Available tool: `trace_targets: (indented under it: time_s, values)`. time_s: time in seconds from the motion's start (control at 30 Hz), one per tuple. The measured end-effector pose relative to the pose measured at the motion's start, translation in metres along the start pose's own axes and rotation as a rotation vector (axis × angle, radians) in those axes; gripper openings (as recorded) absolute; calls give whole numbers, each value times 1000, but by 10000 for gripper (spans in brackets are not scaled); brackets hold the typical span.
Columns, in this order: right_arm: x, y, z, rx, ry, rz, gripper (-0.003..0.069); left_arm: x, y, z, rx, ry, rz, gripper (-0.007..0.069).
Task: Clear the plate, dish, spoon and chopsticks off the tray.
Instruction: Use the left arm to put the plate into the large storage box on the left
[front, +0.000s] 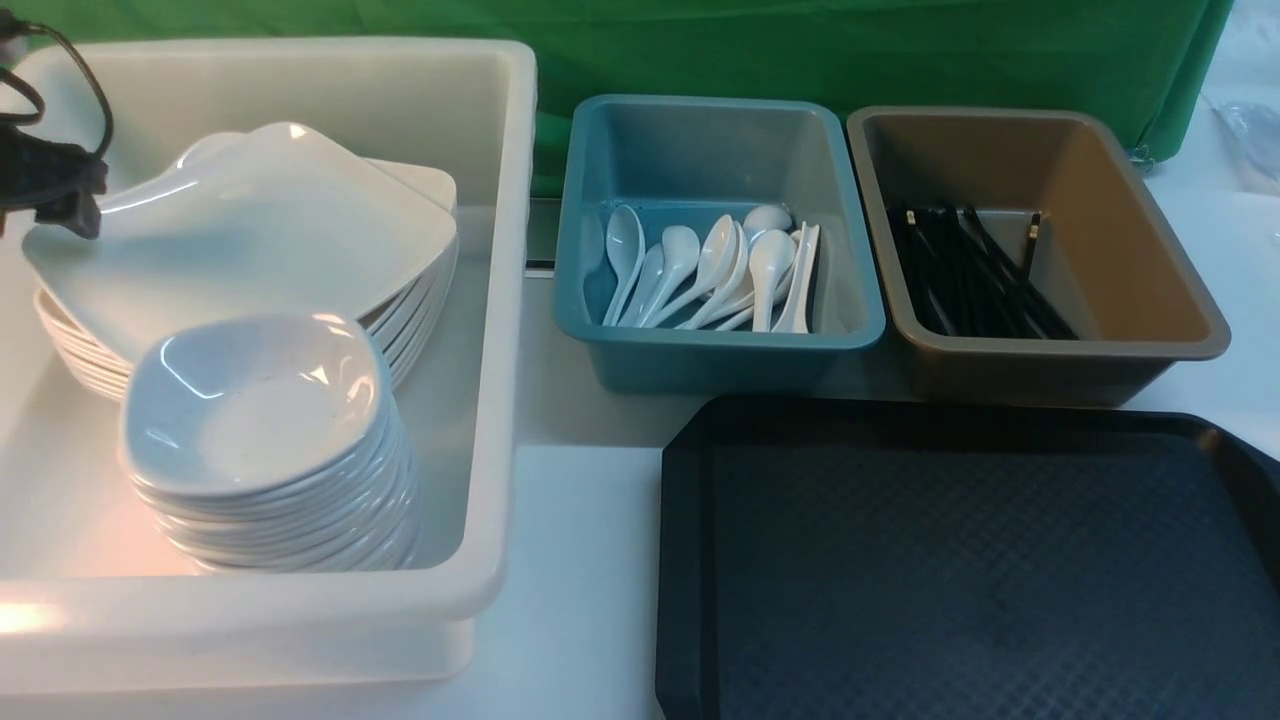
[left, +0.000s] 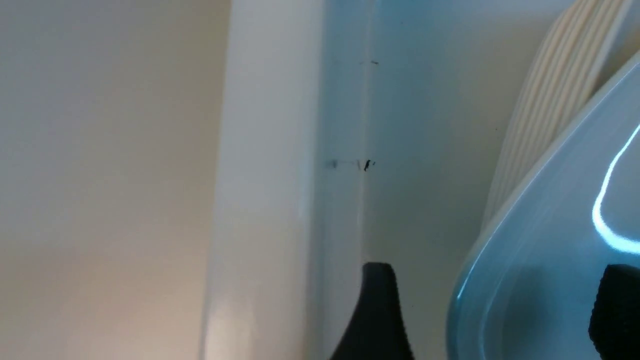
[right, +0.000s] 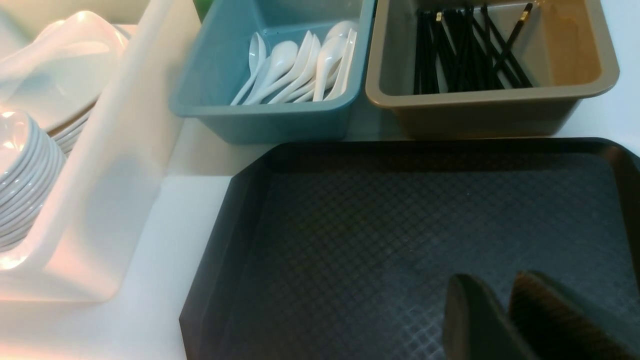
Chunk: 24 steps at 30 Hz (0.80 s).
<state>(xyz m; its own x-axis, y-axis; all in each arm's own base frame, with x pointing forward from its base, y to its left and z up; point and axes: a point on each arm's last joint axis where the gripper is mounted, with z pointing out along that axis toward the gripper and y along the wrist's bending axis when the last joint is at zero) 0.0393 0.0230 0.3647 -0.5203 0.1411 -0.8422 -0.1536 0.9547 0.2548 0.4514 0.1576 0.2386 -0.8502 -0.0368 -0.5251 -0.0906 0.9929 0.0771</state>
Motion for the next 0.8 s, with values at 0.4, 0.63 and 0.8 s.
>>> trace_targets:
  time_s: [0.4,0.63,0.8]
  values:
    - [0,0,0,0,0,0,148,5,-2,12,21,47,-3,331]
    - [0,0,0,0,0,0,140,3,1,6,2,48,-53,64]
    - [0,0,0,0,0,0,139,5,1,5,11,61,-73,39]
